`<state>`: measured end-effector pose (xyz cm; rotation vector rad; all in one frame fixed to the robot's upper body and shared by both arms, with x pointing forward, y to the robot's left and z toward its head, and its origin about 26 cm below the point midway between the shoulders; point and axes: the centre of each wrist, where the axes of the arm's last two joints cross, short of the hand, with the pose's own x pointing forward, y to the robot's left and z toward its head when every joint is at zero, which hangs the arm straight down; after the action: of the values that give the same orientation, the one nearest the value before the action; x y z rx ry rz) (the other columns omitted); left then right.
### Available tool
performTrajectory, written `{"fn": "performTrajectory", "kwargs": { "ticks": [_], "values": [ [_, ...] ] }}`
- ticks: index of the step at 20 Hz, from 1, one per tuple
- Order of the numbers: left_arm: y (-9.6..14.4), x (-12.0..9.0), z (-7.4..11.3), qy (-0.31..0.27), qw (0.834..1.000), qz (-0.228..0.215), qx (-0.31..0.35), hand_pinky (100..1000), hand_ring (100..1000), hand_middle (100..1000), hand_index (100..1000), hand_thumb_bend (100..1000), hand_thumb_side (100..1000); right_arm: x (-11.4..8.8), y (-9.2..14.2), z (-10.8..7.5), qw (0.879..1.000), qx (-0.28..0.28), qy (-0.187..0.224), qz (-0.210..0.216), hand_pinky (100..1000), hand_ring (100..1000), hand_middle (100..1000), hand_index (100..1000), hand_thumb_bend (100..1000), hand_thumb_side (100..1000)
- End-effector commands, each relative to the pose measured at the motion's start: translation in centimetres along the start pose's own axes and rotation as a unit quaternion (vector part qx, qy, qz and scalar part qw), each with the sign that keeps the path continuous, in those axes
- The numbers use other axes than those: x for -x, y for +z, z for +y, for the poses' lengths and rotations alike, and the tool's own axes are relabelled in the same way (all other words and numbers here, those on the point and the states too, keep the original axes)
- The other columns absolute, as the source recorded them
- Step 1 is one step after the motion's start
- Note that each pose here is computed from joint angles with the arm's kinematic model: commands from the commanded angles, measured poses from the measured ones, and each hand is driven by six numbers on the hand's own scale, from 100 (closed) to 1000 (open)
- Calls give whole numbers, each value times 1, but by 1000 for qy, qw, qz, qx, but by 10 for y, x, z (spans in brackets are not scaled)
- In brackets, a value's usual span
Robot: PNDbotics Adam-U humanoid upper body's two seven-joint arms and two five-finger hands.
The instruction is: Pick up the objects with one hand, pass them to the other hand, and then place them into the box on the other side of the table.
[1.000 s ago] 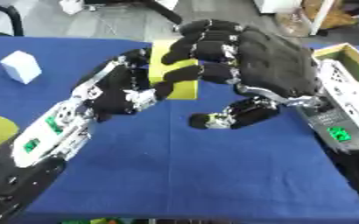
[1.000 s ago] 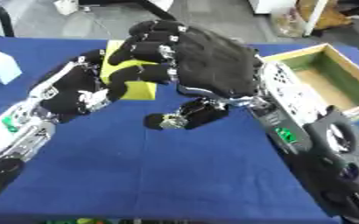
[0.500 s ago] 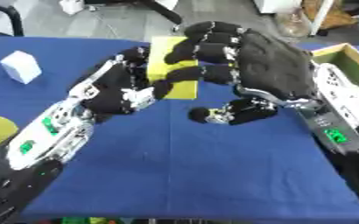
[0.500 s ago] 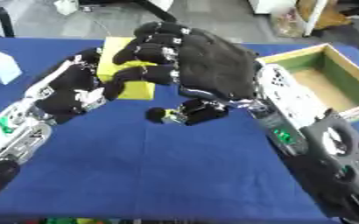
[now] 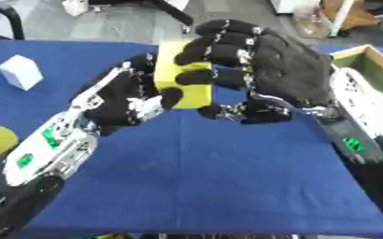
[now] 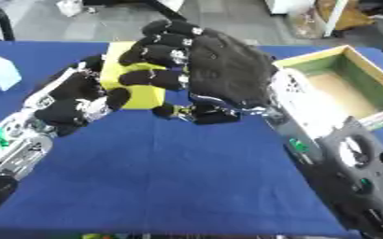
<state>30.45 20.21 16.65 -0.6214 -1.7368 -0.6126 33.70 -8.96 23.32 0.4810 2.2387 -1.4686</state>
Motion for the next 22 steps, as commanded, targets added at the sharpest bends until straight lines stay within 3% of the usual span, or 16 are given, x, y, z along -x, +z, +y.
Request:
{"fn": "performTrajectory", "kwargs": {
  "ticks": [1,5,7,8,15,19,21,22],
  "values": [
    [3,-9,-2,-10,1000,-1,14,581,438,418,557,355,100,7,3,-6,1000,1,20,9,818,744,762,807,348,100],
    [5,-8,-3,-6,1000,2,15,581,439,420,559,353,100,7,3,-4,1000,4,22,12,793,708,719,783,342,100],
    [5,-8,-3,-6,1000,3,16,582,441,421,561,356,100,7,3,-5,1000,11,23,14,756,637,618,718,268,100],
    [6,-8,-4,-6,1000,5,17,583,443,425,565,367,100,7,3,-5,999,19,24,16,747,620,584,703,315,100],
    [9,-8,-2,-10,1000,9,27,619,477,469,619,407,100,8,3,-10,996,80,39,30,711,554,496,649,297,100],
    [10,-9,2,-15,1000,5,25,641,503,499,653,536,112,9,4,-13,993,103,48,33,702,542,479,638,296,100],
    [11,-10,4,-19,1000,1,19,654,523,521,682,651,241,10,5,-15,992,110,53,37,701,541,477,637,297,100],
    [11,-12,5,-23,1000,-3,15,664,541,541,706,758,342,10,6,-17,991,114,55,40,702,542,478,638,297,100]
  ]
}}
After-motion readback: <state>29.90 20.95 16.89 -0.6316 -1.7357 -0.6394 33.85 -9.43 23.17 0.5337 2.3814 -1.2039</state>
